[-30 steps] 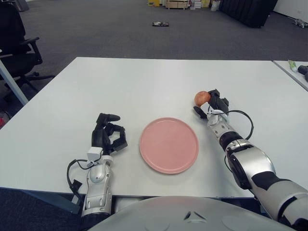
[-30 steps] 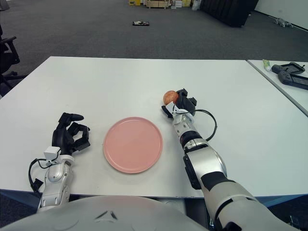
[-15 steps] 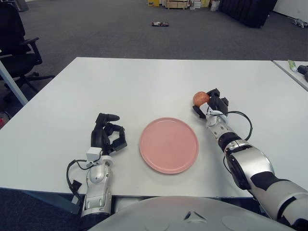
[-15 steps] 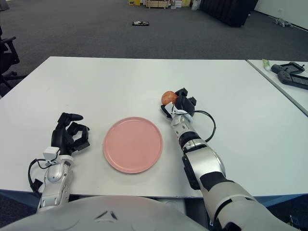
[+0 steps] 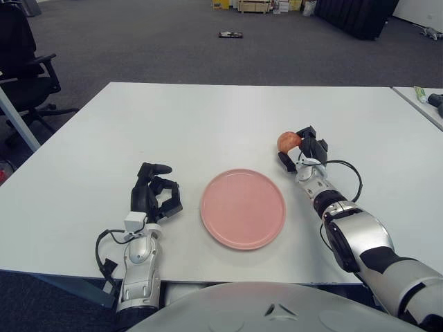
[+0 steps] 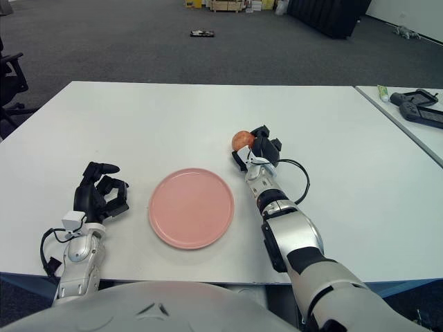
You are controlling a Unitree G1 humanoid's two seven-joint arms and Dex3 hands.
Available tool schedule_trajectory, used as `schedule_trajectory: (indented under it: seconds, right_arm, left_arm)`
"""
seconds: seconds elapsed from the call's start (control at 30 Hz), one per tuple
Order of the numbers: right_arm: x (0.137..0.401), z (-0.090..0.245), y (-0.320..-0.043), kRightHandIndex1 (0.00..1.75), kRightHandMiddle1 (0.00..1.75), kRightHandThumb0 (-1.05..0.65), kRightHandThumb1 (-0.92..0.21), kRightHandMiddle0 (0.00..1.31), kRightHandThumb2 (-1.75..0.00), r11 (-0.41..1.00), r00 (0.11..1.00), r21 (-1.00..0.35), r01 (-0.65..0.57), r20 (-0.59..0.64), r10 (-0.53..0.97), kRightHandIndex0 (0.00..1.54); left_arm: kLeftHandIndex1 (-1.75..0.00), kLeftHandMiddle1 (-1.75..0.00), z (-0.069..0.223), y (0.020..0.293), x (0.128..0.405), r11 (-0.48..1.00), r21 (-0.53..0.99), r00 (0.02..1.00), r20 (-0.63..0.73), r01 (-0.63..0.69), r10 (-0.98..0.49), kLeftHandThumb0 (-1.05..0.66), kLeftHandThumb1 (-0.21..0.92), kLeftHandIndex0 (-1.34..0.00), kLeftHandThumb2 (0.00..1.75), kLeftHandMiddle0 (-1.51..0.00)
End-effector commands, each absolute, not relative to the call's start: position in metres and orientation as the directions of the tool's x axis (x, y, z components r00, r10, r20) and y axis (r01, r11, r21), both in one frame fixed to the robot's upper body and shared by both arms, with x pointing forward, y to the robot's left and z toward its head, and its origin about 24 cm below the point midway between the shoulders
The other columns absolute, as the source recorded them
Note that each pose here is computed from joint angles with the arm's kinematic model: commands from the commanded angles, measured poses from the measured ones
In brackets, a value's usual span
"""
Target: Put the apple into the plate.
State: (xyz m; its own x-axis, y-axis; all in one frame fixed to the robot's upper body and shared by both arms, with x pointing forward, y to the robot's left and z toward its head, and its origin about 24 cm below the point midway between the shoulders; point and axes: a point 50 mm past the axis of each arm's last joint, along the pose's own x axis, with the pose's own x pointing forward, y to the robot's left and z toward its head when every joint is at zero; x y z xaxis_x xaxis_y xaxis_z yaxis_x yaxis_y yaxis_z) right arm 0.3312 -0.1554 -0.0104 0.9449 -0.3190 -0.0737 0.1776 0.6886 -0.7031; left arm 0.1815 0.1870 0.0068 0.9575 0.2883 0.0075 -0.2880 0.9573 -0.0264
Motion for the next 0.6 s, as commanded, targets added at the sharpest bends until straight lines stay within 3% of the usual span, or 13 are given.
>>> schedule_trajectory:
  seconds: [0.0,0.57]
  right_arm:
    - [0.3321,-0.0069,-0.1551,1.74,1.75,-0.01,0.02,0.63,-1.71,0.703,0.943,-0.678,0.215,-0.044,-0.331,0.87]
    - [0.3298,0.0022,-0.1483,1.75,1.7,-0.01,0.07,0.69,-1.75,0.738,0.945,-0.606,0.298,0.079,-0.317,0.91]
  left_arm:
    - [-1.75,-1.63,0.0088,0.1873,0.1829,0.959,-0.022,0.959,0.013,-0.284,0.284,-0.01,0.37,-0.43,1.23,-0.55]
    - [-1.75,-1.6,0.0088,0.1874,0.1839,0.959,-0.022,0.959,0.02,-0.282,0.282,-0.01,0.38,-0.42,1.21,-0.57]
